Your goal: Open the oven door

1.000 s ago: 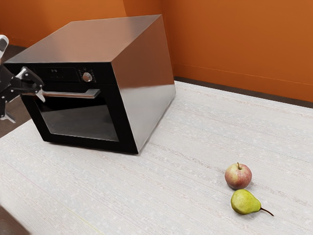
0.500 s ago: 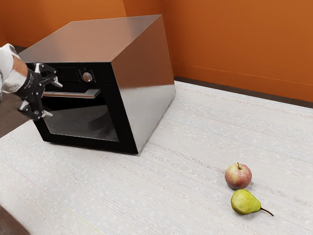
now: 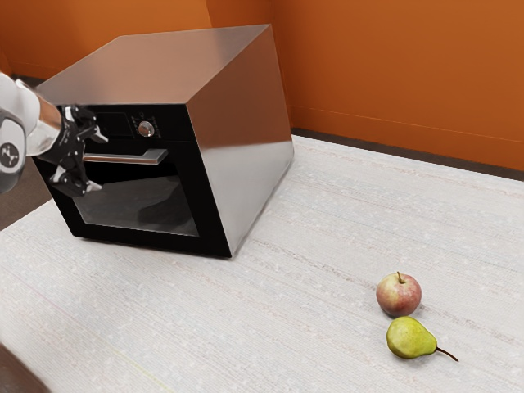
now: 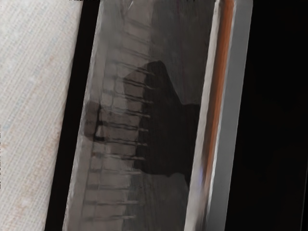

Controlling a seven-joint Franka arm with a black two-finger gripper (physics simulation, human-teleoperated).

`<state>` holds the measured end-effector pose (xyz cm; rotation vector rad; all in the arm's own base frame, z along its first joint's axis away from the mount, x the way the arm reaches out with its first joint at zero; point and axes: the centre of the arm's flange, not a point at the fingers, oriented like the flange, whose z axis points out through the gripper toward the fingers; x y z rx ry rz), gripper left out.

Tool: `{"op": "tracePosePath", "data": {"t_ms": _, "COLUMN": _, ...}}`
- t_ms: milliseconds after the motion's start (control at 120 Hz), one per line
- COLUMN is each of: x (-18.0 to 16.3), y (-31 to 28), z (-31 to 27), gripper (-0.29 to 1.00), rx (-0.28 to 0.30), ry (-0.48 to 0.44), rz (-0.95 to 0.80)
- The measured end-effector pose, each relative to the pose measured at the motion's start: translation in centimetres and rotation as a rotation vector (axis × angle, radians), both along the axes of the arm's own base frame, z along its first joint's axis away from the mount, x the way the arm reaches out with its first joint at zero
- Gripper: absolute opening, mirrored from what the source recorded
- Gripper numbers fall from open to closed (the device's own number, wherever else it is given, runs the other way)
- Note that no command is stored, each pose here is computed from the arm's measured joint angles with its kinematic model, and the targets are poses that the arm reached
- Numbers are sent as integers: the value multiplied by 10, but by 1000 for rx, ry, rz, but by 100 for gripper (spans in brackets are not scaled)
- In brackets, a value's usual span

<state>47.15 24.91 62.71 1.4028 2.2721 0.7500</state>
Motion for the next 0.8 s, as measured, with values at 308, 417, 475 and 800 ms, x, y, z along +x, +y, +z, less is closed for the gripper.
{"op": "tracePosePath", "data": {"t_ms": 308, "x": 0, "y": 4, "z": -29, "gripper": 70, "rx": -61, "ry": 22, "rz": 68}}
{"op": "tracePosePath", "data": {"t_ms": 417, "x": -12, "y": -1, "z": -35, "gripper": 70, "rx": -74, "ry": 28, "rz": 88}}
{"op": "tracePosePath", "data": {"t_ms": 475, "x": -40, "y": -6, "z": -44, "gripper": 70, "rx": -79, "ry": 37, "rz": 117}}
{"op": "tracePosePath", "data": {"t_ms": 800, "x": -269, "y": -75, "z": -70, "gripper": 70, "rx": 29, "ry": -141, "rz": 366}}
